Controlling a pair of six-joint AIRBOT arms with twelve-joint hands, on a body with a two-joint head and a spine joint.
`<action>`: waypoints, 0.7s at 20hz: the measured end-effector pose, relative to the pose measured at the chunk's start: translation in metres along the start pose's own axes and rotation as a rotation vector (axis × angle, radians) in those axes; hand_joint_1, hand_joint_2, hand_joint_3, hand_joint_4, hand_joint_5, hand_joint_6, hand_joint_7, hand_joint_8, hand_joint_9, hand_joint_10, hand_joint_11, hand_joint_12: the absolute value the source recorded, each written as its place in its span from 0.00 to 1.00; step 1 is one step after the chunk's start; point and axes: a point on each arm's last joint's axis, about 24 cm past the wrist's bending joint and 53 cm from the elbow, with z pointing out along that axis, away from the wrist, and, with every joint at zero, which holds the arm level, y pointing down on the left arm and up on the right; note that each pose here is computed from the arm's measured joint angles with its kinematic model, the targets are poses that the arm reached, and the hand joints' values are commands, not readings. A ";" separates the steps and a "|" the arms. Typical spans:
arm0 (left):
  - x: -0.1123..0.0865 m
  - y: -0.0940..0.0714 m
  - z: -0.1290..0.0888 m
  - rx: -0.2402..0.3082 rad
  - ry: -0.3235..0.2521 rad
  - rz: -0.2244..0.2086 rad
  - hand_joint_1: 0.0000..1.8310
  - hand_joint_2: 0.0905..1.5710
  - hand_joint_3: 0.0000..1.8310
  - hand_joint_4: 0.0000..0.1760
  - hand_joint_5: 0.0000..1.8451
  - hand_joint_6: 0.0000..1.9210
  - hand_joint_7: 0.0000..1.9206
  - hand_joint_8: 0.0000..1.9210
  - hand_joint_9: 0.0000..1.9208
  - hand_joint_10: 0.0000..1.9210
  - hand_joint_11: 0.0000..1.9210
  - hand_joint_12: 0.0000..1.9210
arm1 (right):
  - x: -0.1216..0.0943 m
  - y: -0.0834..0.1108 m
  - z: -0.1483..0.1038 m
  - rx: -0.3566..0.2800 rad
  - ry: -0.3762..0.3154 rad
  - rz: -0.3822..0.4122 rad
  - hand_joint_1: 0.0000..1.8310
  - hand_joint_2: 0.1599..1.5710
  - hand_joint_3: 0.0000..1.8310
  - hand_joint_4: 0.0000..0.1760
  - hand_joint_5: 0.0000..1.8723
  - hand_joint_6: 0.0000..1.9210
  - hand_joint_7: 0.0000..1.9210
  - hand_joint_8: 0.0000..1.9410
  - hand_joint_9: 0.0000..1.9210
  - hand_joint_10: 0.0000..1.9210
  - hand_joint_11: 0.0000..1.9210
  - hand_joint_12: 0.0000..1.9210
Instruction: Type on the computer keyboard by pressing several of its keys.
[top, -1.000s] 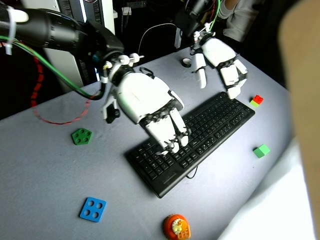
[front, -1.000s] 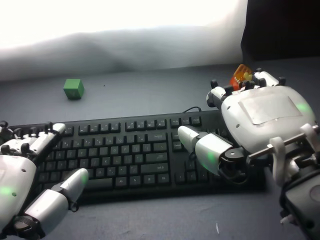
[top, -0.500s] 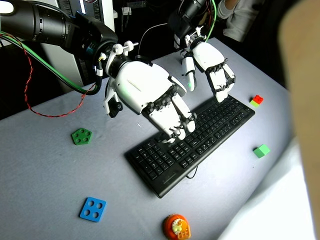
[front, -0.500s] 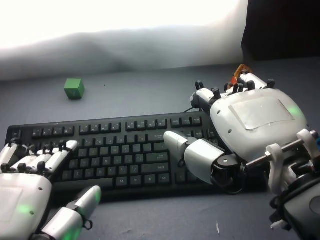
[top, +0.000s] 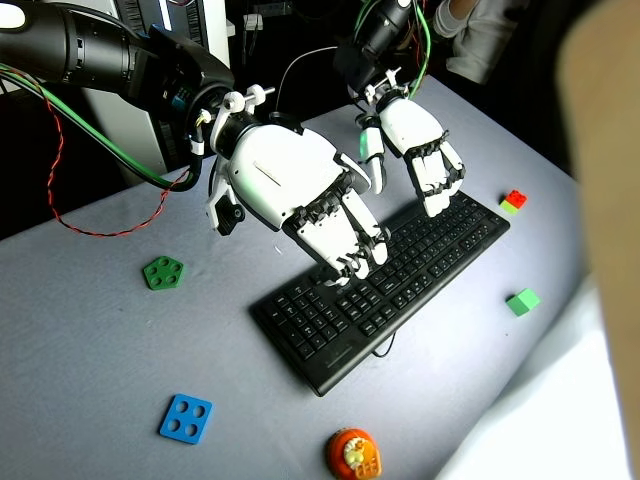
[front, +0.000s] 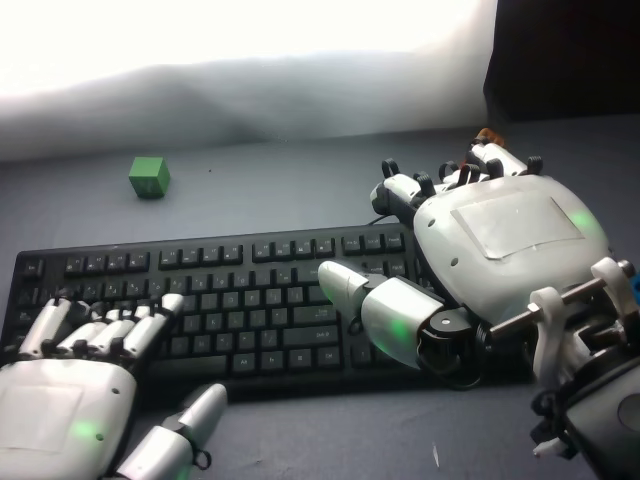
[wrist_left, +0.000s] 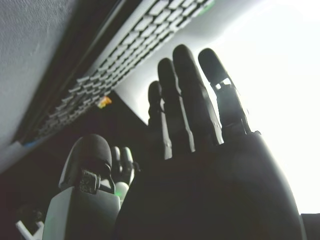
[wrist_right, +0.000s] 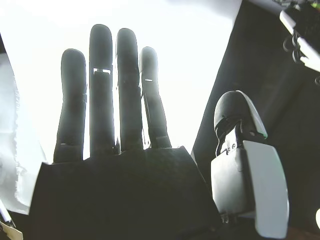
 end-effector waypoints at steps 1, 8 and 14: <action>0.001 -0.001 0.001 0.006 0.002 0.003 0.00 0.85 0.00 0.19 0.18 0.00 0.25 0.00 0.25 0.00 0.00 0.61 | 0.000 0.000 0.000 0.000 0.001 0.001 0.00 0.75 0.00 0.00 0.21 0.25 0.38 0.00 0.28 0.39 0.07 0.83; 0.006 -0.012 0.019 0.048 -0.022 0.017 0.00 0.85 0.00 0.18 0.17 0.00 0.25 0.00 0.25 0.00 0.00 0.61 | 0.001 0.001 0.000 -0.003 0.004 0.004 0.01 0.75 0.00 0.00 0.21 0.25 0.37 0.00 0.28 0.38 0.07 0.83; -0.003 -0.008 0.030 0.062 -0.054 0.121 0.00 0.85 0.00 0.18 0.17 0.00 0.24 0.00 0.25 0.00 0.00 0.60 | 0.001 0.001 0.000 -0.004 0.005 0.010 0.00 0.75 0.00 0.00 0.21 0.24 0.38 0.00 0.28 0.36 0.07 0.83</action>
